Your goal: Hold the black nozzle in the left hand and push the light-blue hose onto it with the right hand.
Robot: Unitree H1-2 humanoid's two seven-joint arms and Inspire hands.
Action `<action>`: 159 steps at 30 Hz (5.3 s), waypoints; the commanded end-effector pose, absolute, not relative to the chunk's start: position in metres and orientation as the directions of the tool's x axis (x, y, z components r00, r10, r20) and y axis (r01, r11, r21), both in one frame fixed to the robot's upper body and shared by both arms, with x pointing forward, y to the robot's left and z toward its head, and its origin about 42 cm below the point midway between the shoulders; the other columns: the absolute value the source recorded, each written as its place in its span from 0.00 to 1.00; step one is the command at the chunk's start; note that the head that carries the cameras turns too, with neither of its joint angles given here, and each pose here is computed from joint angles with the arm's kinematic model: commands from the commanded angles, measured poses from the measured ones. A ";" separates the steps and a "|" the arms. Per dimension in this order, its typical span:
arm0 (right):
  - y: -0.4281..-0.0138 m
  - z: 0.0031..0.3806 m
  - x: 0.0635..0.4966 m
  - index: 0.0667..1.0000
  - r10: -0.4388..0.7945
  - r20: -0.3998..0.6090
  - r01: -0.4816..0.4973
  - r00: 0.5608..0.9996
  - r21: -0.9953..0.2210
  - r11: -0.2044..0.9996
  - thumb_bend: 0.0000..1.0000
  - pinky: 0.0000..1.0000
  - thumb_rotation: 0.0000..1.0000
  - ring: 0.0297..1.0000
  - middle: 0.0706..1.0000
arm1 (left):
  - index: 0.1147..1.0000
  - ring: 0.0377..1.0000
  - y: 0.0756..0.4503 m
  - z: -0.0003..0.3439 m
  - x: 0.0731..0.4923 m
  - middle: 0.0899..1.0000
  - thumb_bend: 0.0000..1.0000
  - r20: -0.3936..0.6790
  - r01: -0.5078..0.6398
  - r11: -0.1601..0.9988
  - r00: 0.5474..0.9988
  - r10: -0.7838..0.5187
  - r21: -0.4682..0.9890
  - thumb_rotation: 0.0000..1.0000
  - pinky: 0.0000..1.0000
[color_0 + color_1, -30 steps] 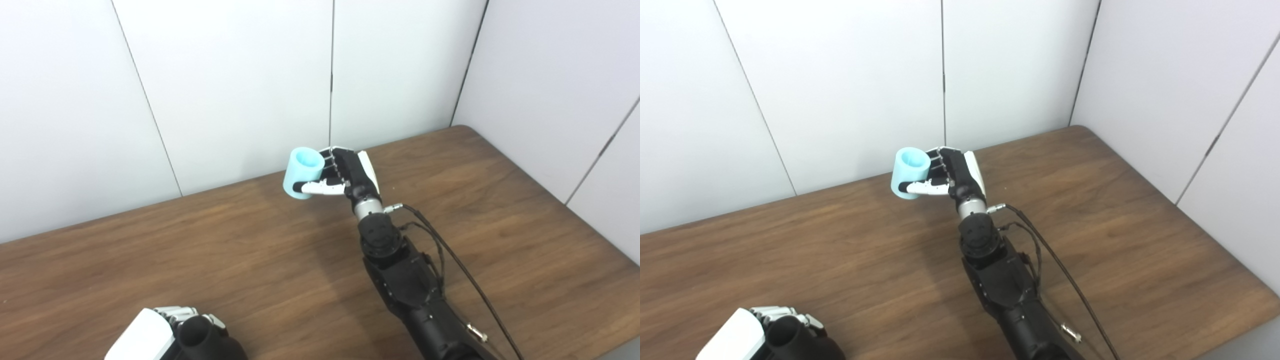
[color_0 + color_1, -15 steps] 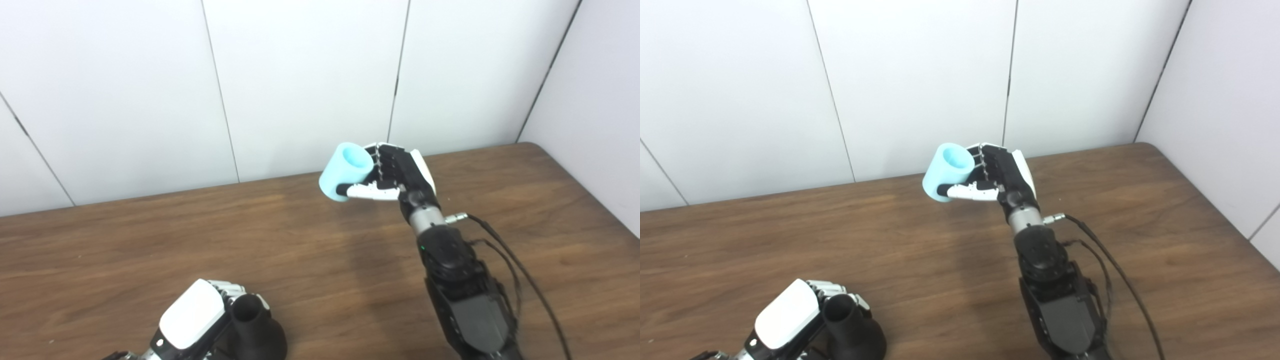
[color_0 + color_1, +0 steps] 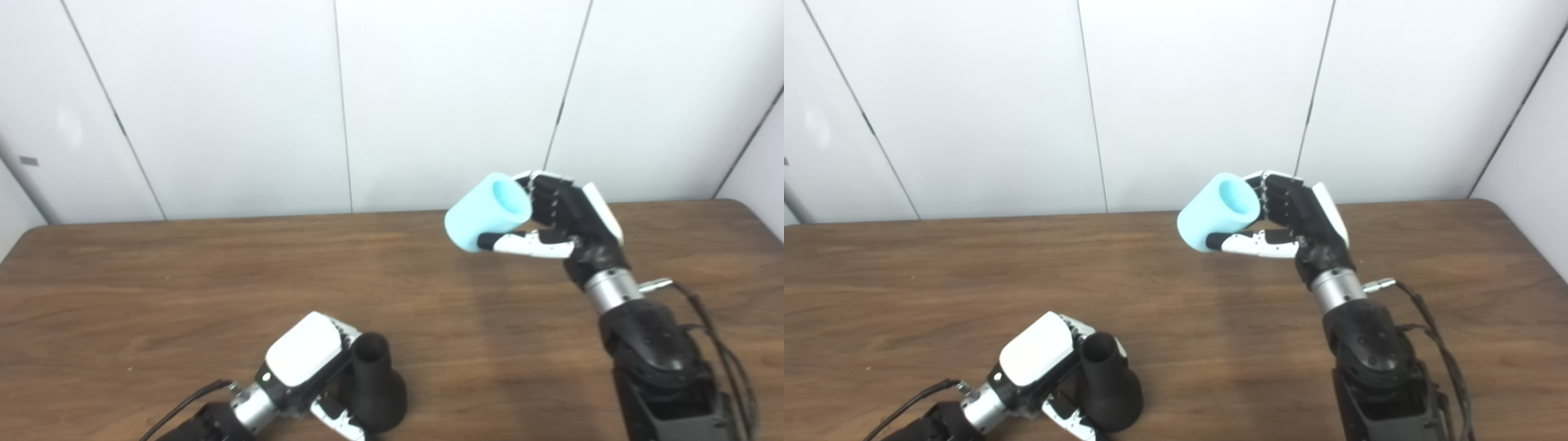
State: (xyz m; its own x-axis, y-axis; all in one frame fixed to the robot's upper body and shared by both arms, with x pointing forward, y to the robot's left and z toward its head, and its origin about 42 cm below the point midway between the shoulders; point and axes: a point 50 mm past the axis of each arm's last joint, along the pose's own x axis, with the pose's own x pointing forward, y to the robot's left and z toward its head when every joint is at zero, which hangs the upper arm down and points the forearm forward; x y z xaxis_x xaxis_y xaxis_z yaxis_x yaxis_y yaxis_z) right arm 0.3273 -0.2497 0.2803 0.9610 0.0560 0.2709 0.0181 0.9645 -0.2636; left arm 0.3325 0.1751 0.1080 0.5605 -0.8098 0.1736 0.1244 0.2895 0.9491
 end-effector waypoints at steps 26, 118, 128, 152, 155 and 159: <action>-0.230 0.293 0.273 0.43 0.257 0.333 -0.159 0.907 -0.294 0.942 0.52 0.38 0.00 0.44 0.46 | 0.43 0.33 0.148 0.024 0.271 0.42 0.52 -0.039 0.404 0.242 0.575 -0.817 0.882 0.00 0.27; -0.190 0.261 0.270 0.42 0.376 0.173 -0.266 0.910 -0.453 0.851 0.50 0.36 0.00 0.44 0.46 | 0.43 0.39 0.141 0.026 0.260 0.42 0.52 -0.049 0.426 0.236 0.558 -0.828 0.873 0.00 0.32; -0.190 0.263 0.268 0.43 0.384 0.167 -0.259 0.908 -0.497 0.828 0.50 0.35 0.00 0.43 0.46 | 0.44 0.37 0.141 0.026 0.261 0.42 0.52 -0.048 0.424 0.236 0.560 -0.827 0.874 0.00 0.31; -0.208 0.299 0.261 0.99 0.346 0.403 0.010 0.847 -0.663 0.748 0.86 0.84 0.80 0.92 0.97 | 0.43 0.38 0.145 0.027 0.260 0.43 0.52 -0.057 0.428 0.228 0.557 -0.829 0.875 0.00 0.31; -0.207 0.311 0.256 1.00 0.387 0.460 0.062 0.799 -0.703 0.709 0.85 0.90 0.84 0.97 1.00 | 0.43 0.39 0.145 0.027 0.260 0.42 0.52 -0.058 0.429 0.228 0.557 -0.829 0.874 0.00 0.33; -0.200 0.319 0.244 0.99 0.460 0.482 0.101 0.746 -0.764 0.637 0.88 0.94 0.86 0.97 1.00 | 0.42 0.41 0.145 0.026 0.262 0.43 0.52 -0.060 0.427 0.224 0.558 -0.828 0.876 0.00 0.34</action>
State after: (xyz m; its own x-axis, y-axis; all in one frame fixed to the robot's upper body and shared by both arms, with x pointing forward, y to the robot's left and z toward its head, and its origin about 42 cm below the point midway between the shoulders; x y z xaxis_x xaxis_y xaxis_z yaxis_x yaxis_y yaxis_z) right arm 0.2542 -0.2053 0.3004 0.8255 0.4037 0.3944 0.0251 0.6719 -0.7402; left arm 0.3328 0.1598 0.1089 0.5660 -0.8111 0.1476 0.1662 0.2876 0.9432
